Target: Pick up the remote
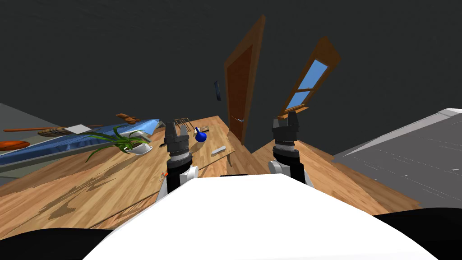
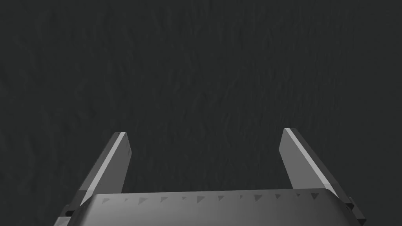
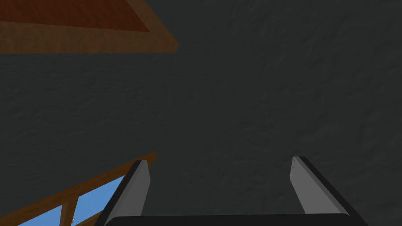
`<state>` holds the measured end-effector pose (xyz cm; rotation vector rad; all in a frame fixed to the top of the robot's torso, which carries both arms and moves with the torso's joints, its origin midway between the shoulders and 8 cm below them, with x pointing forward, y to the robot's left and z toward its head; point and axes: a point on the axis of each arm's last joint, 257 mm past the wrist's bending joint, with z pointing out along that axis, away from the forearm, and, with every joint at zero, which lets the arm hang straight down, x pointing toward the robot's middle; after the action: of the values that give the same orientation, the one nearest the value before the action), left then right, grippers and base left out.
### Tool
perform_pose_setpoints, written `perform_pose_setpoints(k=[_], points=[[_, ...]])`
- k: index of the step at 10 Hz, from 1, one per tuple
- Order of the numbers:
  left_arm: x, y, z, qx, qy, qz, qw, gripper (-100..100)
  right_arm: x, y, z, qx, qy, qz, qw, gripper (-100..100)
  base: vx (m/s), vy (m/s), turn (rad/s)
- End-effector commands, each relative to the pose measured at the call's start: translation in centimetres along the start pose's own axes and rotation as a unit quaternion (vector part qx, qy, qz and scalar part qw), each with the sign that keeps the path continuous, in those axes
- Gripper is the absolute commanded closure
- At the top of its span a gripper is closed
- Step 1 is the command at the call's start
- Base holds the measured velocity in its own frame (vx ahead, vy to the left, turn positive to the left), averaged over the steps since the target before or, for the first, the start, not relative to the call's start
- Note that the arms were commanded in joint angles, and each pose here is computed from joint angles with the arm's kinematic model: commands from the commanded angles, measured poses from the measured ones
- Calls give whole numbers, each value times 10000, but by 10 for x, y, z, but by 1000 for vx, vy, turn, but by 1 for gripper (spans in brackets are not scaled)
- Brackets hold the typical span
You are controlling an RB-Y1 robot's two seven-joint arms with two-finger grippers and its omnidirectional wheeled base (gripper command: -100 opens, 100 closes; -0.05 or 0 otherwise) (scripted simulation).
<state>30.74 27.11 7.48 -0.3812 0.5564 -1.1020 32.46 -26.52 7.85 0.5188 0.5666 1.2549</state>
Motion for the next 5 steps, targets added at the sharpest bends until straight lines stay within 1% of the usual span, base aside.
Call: perform_pose_setpoints(k=[1,3,4,5], points=[[3,17,-3,-232,156,-65,9996,-100,0,0,0,0,0,0,10000,0,9,-28,-55],[4,40,-9,-576,314,-159,9977,-100,0,0,0,0,0,0,10000,0,18,-54,-63],[4,55,-13,-778,389,-216,9960,-100,0,0,0,0,0,1,10000,0,25,-79,-76],[4,71,-19,-1025,460,-276,9933,-100,0,0,0,0,0,1,10000,0,16,-79,-76]])
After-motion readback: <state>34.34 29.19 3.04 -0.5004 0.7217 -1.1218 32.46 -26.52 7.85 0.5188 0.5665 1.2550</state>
